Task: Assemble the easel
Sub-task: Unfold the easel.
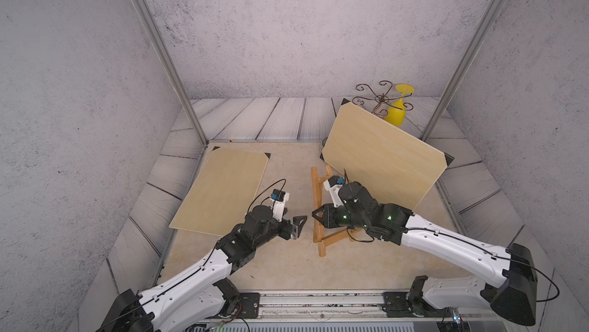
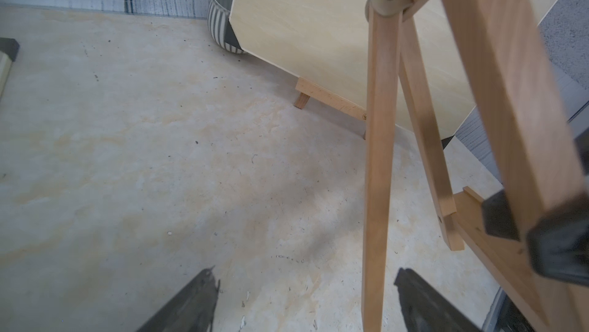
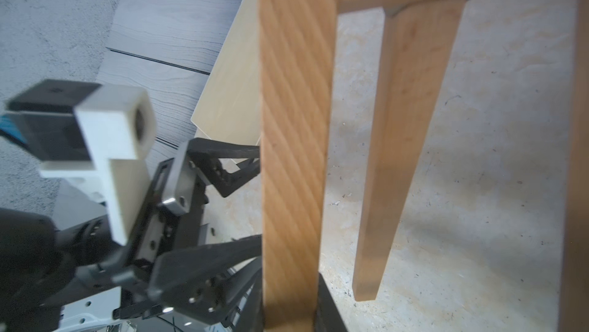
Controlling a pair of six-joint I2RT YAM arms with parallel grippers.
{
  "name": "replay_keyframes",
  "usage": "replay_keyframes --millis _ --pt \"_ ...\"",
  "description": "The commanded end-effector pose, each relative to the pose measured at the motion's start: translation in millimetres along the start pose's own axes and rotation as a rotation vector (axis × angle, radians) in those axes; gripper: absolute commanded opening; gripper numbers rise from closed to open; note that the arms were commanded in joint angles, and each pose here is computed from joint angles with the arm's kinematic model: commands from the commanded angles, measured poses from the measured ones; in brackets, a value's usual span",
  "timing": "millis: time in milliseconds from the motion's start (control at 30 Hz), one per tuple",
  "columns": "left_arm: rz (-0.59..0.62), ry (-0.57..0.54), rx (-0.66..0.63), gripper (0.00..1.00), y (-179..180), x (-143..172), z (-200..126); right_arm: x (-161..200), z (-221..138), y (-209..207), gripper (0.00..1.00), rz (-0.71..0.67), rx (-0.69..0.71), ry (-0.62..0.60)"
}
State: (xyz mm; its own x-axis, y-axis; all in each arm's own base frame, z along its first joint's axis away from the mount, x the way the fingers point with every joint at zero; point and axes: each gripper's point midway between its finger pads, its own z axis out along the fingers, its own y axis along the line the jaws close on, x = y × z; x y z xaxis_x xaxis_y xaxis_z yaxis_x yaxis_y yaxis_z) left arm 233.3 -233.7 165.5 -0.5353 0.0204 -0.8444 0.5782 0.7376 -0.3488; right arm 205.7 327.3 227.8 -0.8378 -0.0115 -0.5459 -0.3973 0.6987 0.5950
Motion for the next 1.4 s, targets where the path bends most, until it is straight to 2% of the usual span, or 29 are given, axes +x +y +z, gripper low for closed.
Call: replay_keyframes --millis 0,100,333,467,600,833,1100,1267,1367 --pt "0.076 -0.092 0.107 0.91 -21.8 -16.2 3.7 -27.1 -29.3 32.6 0.0 -0.02 -0.11 -0.102" --pt "0.105 -0.129 0.146 0.91 -28.7 -16.7 5.4 -33.1 -35.2 38.1 0.0 -0.011 -0.133 -0.132" --pt "0.144 -0.091 0.135 0.91 -26.9 -9.7 20.6 -39.7 -43.3 50.6 0.0 0.016 -0.192 -0.154" --pt "0.139 -0.058 0.033 0.91 -9.8 -8.1 31.3 -39.6 -51.8 51.6 0.0 0.029 -0.201 -0.16" --pt "0.076 -0.064 -0.136 0.91 19.3 -12.0 32.6 -33.8 -56.2 46.6 0.0 0.023 -0.186 -0.149" --pt "0.019 -0.049 -0.324 0.92 50.2 -14.2 33.9 -21.6 -59.4 35.1 0.0 0.004 -0.149 -0.116" --pt "-0.013 -0.046 -0.322 0.93 51.7 -20.4 31.3 -15.9 -61.7 23.7 0.0 -0.03 -0.089 -0.096" --pt "-0.05 -0.021 -0.33 0.93 55.7 -20.3 25.7 -5.1 -55.0 19.1 0.0 -0.033 -0.074 -0.042" --pt "-0.05 -0.034 -0.276 0.93 47.4 -20.1 21.5 -9.7 -52.0 21.8 0.0 -0.038 -0.083 -0.059"
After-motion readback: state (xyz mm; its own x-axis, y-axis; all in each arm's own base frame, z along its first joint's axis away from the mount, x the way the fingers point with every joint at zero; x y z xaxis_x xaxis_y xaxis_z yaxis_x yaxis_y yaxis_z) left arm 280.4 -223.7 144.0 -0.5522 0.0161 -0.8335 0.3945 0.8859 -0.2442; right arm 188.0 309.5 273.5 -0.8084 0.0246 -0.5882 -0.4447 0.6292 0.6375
